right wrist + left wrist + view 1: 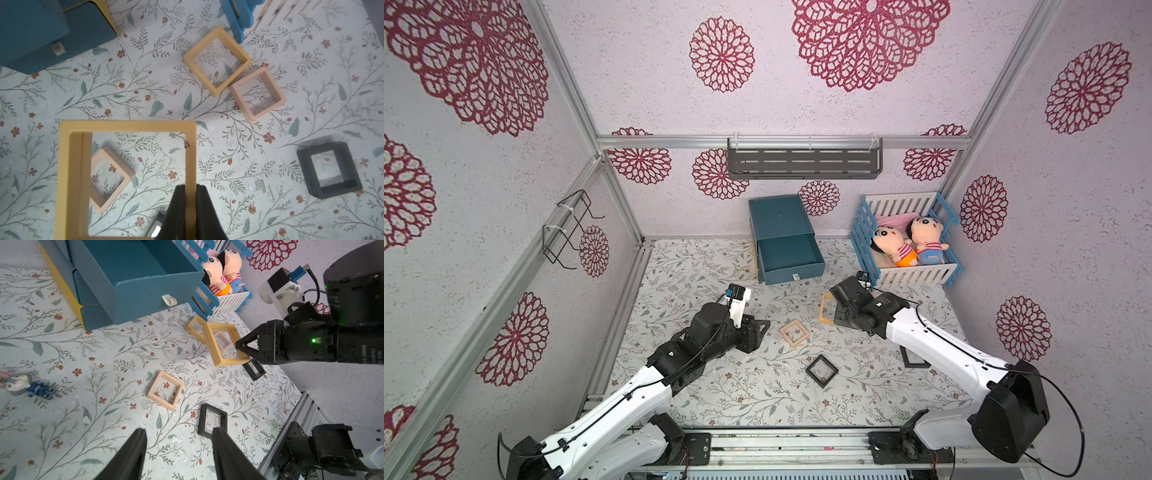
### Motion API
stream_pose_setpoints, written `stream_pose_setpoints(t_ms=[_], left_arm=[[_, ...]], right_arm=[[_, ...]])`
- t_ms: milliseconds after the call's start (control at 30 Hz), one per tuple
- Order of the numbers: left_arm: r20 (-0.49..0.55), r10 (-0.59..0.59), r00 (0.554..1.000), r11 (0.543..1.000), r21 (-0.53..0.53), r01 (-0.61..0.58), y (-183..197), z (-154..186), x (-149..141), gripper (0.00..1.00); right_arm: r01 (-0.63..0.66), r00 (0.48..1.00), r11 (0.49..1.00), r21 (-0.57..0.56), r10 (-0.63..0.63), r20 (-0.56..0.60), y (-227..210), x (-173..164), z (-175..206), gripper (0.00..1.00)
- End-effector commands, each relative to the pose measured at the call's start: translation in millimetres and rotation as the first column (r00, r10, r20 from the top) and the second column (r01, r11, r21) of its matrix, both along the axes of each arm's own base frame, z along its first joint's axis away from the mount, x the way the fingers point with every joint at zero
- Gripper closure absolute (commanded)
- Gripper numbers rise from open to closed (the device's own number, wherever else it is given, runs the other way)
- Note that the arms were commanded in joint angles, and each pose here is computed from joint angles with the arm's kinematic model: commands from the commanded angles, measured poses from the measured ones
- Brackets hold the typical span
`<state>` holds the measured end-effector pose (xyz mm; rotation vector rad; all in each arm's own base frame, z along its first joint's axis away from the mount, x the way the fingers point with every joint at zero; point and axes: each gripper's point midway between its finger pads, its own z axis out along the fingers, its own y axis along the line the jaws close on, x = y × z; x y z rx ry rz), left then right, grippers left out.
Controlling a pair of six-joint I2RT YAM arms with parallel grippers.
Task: Place the brooch boxes into the drawer by color
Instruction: Place the brooch box in the drawer.
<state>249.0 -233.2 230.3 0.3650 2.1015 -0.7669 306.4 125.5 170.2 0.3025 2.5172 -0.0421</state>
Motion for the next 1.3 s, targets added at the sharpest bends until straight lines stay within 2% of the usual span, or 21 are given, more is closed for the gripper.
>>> stream_pose_setpoints(t_ms=[0,167,333,600,767,967,1267], left_arm=[[0.033,-0.029,0.999,1.0,0.001,0.029,-11.1,16.5,1.2,0.43],[0.067,0.031,0.997,0.999,0.006,-0.032,-11.3,41.2,17.4,0.43],[0.035,0.085,0.996,0.994,0.06,-0.087,-11.1,47.7,31.4,0.43],[0.01,0.216,0.976,0.972,0.095,-0.216,-2.4,68.6,54.7,0.43],[-0.045,0.292,0.955,0.956,0.047,-0.29,6.0,72.8,70.5,0.43],[-0.07,0.323,0.944,0.945,0.076,-0.318,9.3,79.1,80.7,0.44],[-0.083,0.37,0.925,0.928,0.086,-0.364,21.5,83.5,87.1,0.44]], right_arm=[[-0.035,0.996,0.999,-0.017,0.036,0.08,-3.2,3.7,48.6,1.0],[-0.136,0.982,0.991,0.003,0.135,0.132,16.9,19.7,85.3,1.0],[-0.208,0.961,0.978,-0.013,0.207,0.184,37.6,46.4,119.1,1.0],[-0.306,0.92,0.951,-0.041,0.307,0.242,76.3,96.6,146.9,1.0],[-0.337,0.911,0.94,-0.051,0.339,0.234,98.1,126.3,148.7,1.0],[-0.368,0.9,0.926,-0.085,0.377,0.22,114.3,157.2,140.9,1.0],[-0.405,0.903,0.912,-0.07,0.411,0.124,124.3,174.7,114.5,1.0]])
